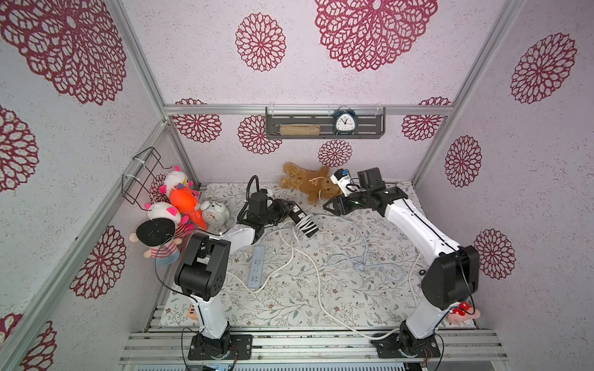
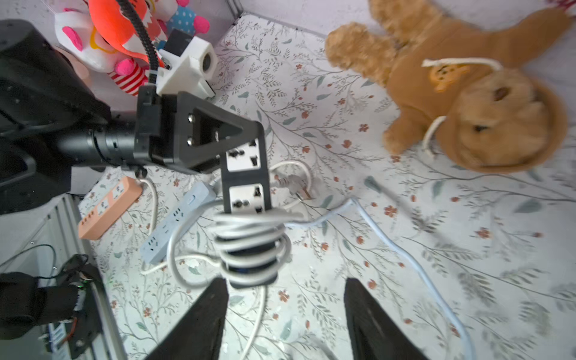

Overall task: Unwrap the cord wrapped around the power strip
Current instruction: Adjust the power strip, then unwrap the power cord from the power strip.

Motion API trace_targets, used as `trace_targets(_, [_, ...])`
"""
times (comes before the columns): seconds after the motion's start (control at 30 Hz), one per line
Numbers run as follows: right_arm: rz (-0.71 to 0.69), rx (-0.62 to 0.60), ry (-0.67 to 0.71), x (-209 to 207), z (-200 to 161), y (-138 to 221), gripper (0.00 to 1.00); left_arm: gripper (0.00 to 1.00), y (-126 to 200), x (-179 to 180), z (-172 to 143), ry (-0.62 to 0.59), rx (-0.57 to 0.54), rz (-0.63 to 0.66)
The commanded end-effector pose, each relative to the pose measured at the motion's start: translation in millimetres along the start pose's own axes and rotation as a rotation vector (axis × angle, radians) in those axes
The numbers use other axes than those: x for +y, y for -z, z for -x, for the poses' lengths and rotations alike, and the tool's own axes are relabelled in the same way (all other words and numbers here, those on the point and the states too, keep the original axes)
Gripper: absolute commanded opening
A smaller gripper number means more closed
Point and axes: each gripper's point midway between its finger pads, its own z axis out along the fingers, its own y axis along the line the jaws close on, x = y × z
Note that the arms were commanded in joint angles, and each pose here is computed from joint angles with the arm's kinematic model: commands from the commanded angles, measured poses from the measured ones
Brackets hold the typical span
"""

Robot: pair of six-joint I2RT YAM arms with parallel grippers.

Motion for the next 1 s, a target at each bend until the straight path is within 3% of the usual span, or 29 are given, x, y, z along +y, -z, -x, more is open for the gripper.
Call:
trace_targets(0.0, [0.055, -0.048, 0.071, 17, -11, 13, 0.55, 0.0, 11, -25, 25, 0.07, -0.1, -0.096])
trace_targets(0.27, [0.067, -0.19, -0.034, 35, -32, -3, 0.42, 0.0, 21, -36, 44, 0.189, -0.209, -0.149])
trace_targets(0.4, [0.046, -0.256, -0.15, 23, -40, -10, 0.58, 0.0, 28, -59, 51, 0.229, -0.228, -0.232])
trace_targets(0.57, [0.149, -0.258, -0.243, 32, -32, -20, 0.67, 0.0, 40, -71, 57, 0.235, -0.272, -0.239])
trace_targets(0.67, [0.112, -0.3, -0.331, 34, -29, -31, 0.71, 0.0, 47, -67, 62, 0.253, -0.324, -0.224])
trace_targets(0.8, [0.162, -0.399, -0.436, 54, -30, -44, 0.73, 0.0, 59, -63, 69, 0.307, -0.407, -0.248])
trace_targets(0.97, [0.196, -0.39, -0.398, 86, -32, -71, 0.73, 0.0, 64, -70, 71, 0.317, -0.43, -0.274])
